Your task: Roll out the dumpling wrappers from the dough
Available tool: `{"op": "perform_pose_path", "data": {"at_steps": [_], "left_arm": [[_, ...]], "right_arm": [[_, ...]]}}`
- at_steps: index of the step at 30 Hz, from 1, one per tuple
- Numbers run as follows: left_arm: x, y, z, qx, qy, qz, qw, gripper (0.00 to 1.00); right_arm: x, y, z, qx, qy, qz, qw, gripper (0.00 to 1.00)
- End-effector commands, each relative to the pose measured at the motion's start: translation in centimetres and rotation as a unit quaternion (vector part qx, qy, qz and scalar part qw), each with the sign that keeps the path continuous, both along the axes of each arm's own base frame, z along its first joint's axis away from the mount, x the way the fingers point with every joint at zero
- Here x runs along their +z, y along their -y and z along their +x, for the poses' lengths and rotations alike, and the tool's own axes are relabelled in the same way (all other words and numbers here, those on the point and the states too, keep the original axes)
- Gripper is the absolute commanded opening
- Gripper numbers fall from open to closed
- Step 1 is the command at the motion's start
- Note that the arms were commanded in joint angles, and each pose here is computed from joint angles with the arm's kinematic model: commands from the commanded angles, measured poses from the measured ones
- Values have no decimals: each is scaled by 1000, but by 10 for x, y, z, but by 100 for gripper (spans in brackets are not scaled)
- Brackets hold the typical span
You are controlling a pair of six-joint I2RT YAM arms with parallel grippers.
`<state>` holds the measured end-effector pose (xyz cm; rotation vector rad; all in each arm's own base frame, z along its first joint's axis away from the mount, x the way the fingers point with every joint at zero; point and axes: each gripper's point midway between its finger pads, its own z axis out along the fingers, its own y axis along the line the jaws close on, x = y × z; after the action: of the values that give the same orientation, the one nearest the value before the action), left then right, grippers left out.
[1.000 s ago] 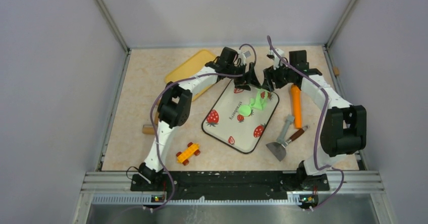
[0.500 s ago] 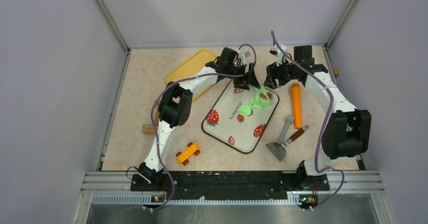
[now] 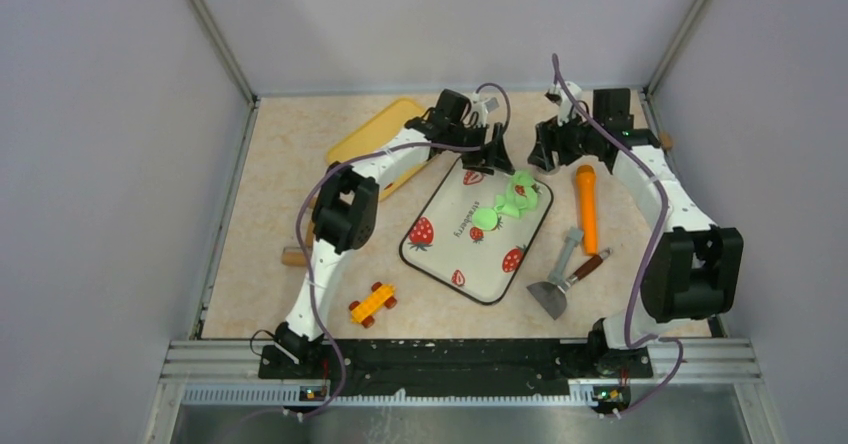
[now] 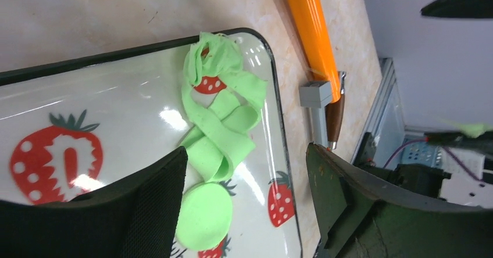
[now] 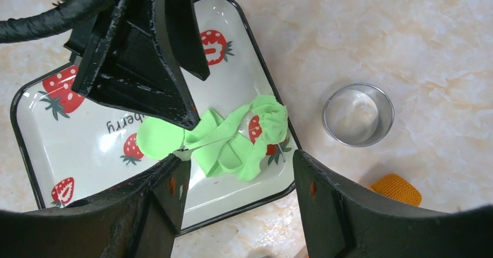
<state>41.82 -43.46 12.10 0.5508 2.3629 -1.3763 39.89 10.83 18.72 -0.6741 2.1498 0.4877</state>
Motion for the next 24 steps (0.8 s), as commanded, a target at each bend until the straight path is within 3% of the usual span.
{"op": "perform_pose_path", "data": {"at_steps": [1, 8, 15, 24], "left_arm": [[76, -28, 7, -8, 109, -9, 994, 77], [72, -111, 2, -5, 195, 143, 970, 75], [-9, -179, -43, -40, 149, 296, 943, 70], [-57, -192, -64, -45, 92, 319, 942, 69]], "right_arm": [[34, 8, 5, -27, 46, 22, 998, 66], [44, 27, -16, -72, 45, 3, 996, 65], [43, 27, -59, -16, 26, -32, 999, 65], [4, 30, -100, 61, -20, -78, 995, 57]]}}
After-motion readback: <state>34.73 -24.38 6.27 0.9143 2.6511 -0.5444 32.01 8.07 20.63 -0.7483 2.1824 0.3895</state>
